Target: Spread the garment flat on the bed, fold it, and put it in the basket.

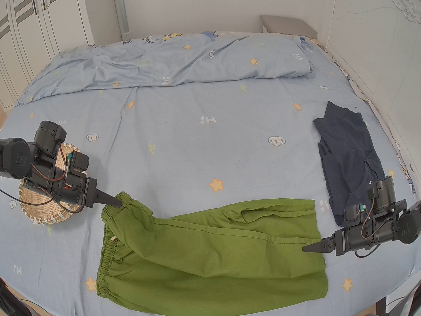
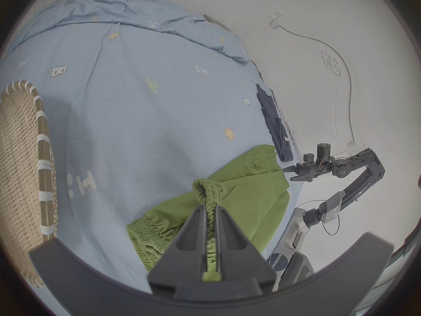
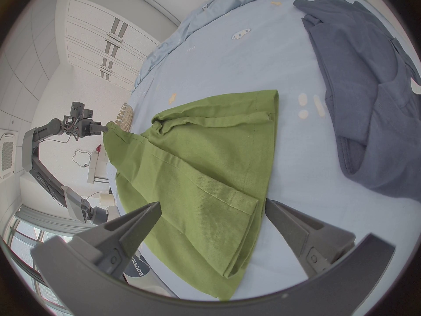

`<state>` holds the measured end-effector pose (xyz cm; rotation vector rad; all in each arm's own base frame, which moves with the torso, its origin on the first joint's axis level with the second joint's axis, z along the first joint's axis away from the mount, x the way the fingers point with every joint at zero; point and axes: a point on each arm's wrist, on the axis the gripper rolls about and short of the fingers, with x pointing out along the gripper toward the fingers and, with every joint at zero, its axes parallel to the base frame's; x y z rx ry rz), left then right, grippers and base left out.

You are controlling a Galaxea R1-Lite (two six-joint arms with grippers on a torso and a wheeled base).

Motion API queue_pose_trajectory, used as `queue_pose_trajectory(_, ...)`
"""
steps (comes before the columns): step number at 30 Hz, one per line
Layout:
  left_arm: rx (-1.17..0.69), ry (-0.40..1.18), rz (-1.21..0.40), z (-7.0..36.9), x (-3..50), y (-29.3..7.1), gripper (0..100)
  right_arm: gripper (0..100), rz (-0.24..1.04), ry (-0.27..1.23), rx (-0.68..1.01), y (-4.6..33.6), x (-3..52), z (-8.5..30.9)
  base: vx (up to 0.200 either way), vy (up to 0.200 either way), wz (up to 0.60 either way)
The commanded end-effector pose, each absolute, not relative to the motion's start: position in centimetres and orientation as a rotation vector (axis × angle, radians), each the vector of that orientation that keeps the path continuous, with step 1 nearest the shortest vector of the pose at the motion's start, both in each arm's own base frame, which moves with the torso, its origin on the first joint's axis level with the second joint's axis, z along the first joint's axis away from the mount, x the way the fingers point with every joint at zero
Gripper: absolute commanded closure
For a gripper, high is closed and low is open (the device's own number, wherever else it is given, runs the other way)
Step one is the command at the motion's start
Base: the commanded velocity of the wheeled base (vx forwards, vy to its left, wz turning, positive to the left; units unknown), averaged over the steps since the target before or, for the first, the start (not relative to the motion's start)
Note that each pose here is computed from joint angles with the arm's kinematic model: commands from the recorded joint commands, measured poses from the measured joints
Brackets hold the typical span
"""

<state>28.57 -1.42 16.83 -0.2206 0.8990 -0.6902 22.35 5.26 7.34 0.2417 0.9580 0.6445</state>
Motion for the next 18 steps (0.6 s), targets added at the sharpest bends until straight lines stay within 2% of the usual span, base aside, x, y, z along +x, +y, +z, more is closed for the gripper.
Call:
queue_pose_trajectory(1, -0.222, 0.902, -0.69, 16.8, 28.6, -1.4, 100, 0, 0.66, 0.921, 0.233, 5.3, 21.7, 8.3, 0.0, 0.0, 0.0)
queue_pose_trajectory(18, -0.221, 0.902, -0.692, 16.8, 28.6, -1.5, 100, 0, 0.702, 0.922, 0.214, 6.2, 20.6, 8.5, 0.0, 0.0, 0.0)
